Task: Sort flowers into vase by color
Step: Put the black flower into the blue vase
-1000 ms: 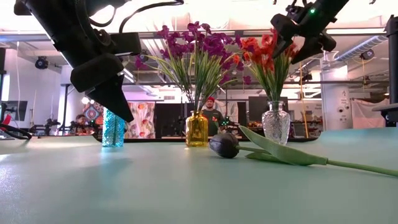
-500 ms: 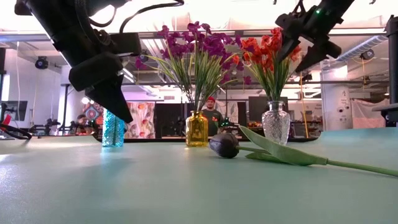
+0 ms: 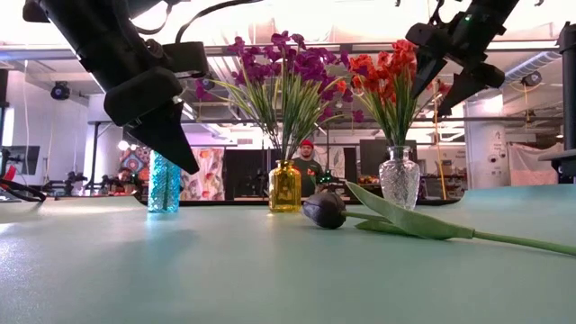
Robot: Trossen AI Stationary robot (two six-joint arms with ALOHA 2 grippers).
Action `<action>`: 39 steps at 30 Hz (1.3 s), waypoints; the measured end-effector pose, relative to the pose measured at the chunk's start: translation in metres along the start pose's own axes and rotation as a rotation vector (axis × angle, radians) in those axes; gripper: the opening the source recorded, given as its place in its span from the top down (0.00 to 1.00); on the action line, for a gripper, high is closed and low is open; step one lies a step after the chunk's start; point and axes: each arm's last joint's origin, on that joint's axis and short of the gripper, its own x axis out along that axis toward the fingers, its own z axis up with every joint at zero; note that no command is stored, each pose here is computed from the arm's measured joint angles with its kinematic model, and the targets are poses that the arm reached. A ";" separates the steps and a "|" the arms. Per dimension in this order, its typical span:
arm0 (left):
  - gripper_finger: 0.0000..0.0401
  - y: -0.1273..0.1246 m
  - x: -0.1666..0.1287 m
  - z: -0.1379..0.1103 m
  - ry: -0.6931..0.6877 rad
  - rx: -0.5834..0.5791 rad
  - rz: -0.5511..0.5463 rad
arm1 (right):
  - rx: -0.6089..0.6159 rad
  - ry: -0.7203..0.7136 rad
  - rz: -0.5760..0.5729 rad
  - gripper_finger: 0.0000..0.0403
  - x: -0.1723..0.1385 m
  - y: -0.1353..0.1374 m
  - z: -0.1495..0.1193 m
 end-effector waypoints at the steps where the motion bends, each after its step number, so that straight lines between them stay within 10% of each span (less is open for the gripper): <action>1: 0.48 0.000 0.000 0.000 0.000 0.000 0.000 | -0.001 0.002 0.001 0.12 0.000 0.000 -0.001; 16: 0.48 0.000 0.000 0.000 -0.002 0.000 0.000 | -0.075 0.251 0.171 0.12 -0.003 0.035 -0.038; 39: 0.48 -0.009 -0.006 0.007 0.027 -0.128 -0.124 | -0.357 0.502 0.243 0.12 0.053 0.173 -0.124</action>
